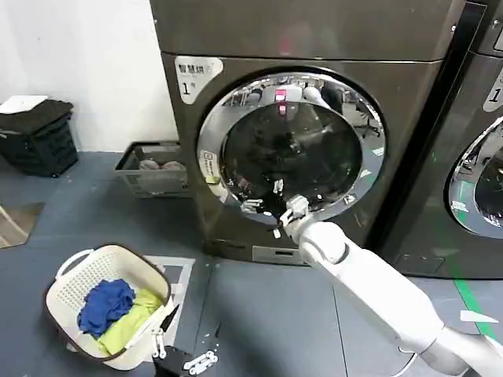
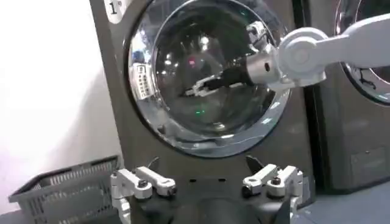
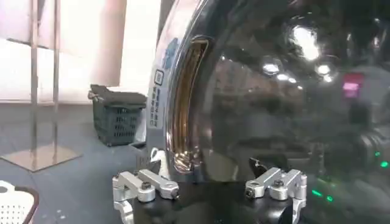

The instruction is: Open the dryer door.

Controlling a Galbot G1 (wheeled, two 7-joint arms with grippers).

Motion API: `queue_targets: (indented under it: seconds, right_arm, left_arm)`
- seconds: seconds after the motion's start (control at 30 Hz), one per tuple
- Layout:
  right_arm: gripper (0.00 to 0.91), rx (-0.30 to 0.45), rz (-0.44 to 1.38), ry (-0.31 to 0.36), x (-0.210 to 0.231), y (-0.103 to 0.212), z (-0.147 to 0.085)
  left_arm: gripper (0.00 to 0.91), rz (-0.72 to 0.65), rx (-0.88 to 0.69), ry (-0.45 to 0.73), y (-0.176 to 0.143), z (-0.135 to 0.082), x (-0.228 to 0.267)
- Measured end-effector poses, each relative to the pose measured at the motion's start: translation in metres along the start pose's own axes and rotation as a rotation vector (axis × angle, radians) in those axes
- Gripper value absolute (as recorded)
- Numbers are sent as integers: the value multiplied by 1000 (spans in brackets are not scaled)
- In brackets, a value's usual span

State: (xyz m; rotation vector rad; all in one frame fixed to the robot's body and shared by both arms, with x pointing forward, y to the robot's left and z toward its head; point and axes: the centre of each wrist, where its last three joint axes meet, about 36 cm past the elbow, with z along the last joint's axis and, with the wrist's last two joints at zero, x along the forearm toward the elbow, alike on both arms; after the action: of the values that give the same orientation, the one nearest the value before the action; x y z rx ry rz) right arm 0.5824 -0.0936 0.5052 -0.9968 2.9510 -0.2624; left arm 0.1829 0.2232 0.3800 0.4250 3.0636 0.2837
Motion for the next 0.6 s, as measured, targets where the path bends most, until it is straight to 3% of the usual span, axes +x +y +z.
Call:
queue_targets:
  seconds: [0.6]
  right_arm:
    - [907,-3,-4,-18,-35,35,-12]
  left_arm:
    - [907,-1,2,-1,0,1,-1]
